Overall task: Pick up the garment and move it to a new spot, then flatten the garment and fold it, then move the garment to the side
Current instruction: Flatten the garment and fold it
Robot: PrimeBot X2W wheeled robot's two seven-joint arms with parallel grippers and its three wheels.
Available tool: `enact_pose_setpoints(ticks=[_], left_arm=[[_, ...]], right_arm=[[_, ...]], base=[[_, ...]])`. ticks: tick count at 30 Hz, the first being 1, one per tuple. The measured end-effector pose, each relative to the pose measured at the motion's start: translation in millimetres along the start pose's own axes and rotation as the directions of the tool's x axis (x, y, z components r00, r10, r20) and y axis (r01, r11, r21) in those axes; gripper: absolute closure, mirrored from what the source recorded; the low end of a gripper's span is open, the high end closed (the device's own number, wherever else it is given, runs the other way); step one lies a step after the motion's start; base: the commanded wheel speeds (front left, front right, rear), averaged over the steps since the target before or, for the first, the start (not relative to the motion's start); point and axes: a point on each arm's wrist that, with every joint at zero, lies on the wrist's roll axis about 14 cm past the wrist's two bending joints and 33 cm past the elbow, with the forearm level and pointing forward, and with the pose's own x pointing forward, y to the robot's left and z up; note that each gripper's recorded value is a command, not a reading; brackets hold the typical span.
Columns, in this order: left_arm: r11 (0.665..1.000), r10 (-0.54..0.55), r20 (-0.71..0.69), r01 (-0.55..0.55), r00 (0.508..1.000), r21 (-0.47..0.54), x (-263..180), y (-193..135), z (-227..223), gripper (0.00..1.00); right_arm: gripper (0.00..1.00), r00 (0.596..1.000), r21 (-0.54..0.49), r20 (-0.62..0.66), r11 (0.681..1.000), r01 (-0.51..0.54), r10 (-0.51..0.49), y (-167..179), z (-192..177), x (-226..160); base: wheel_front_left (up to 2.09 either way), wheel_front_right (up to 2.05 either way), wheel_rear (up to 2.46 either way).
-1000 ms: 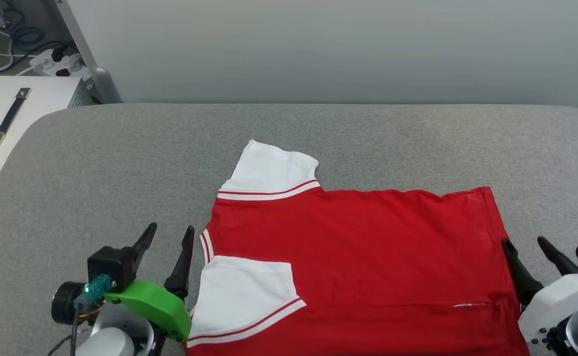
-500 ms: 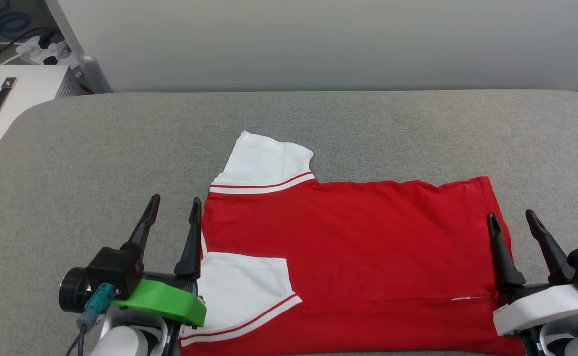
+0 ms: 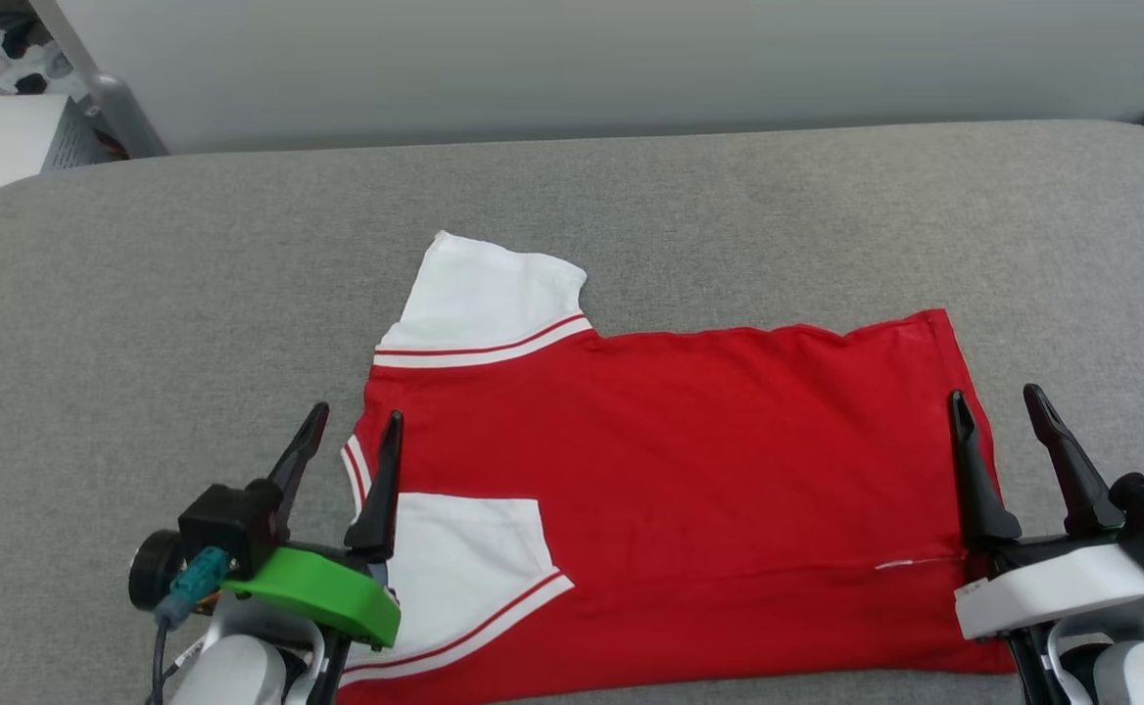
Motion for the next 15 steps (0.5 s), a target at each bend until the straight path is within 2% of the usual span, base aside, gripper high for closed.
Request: enact_pose_setpoints(ticks=[4,8,9,12,15], left_arm=[[0.998,-0.054,-0.076,0.056,0.996,0.027,25.1,0.3,-11.3,0.00],[0.983,-0.129,-0.193,0.151,0.973,0.107,63.0,2.7,-15.0,0.00],[0.971,-0.163,-0.265,0.202,0.950,0.128,96.8,2.2,-10.7,0.00],[0.952,-0.165,-0.376,0.247,0.912,0.182,126.3,7.9,-14.6,0.00],[0.937,-0.149,-0.503,0.284,0.851,0.204,146.3,13.8,-28.3,0.00]], right_arm=[[0.00,1.000,0.000,-0.002,1.000,0.014,-0.014,-3.5,-2.3,5.0],[0.00,1.000,0.004,-0.008,1.000,0.029,-0.029,-6.9,-6.8,11.5],[0.00,0.999,-0.001,-0.020,0.999,0.040,-0.040,-11.4,-12.0,16.1],[0.00,0.998,-0.005,-0.032,0.999,0.046,-0.047,-14.2,-17.8,21.5],[0.00,0.997,-0.009,-0.043,0.998,0.058,-0.058,-18.6,-23.1,25.4]], base=[[0.00,0.00,0.00],[0.00,0.00,0.00],[0.00,0.00,0.00],[0.00,0.00,0.00],[0.00,0.00,0.00]])
